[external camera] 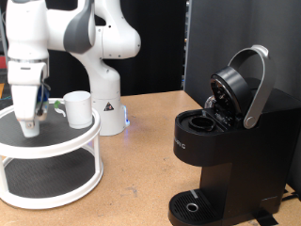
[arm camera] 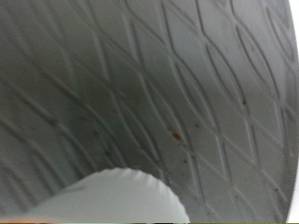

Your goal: Make a cup of coffee with the keurig machine

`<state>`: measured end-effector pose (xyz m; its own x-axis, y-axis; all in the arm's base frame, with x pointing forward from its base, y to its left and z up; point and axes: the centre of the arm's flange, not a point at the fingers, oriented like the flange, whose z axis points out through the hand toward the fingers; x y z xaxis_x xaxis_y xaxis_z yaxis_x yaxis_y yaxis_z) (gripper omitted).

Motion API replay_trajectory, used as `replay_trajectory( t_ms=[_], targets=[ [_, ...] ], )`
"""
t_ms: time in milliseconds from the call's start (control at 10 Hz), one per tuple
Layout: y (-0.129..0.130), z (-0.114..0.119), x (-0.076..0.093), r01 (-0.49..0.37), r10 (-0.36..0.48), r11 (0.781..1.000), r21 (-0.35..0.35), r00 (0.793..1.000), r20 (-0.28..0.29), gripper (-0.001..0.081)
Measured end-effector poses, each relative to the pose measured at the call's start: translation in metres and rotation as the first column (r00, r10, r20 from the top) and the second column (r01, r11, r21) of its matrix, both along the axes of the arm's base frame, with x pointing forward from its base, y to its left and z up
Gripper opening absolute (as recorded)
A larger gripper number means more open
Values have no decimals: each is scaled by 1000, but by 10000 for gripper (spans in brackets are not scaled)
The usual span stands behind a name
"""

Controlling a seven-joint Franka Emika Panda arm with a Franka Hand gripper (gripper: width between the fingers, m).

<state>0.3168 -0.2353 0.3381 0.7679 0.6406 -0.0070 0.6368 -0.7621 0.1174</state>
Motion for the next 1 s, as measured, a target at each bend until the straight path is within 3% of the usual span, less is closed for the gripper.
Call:
replay_trajectory(
  t_ms=[200, 400, 500, 700, 1000],
  targets=[
    [-3, 30, -1, -12, 14, 998, 62, 1000, -25, 459],
    [-7, 61, -3, -45, 48, 996, 77, 999, -25, 459],
    [-5, 70, -5, -63, 65, 995, 83, 997, -28, 127],
    [-2, 67, -5, -30, 32, 993, 115, 999, -16, 127],
    [33, 71, 19, 87, -104, 956, 281, 993, 47, 127]
  ],
)
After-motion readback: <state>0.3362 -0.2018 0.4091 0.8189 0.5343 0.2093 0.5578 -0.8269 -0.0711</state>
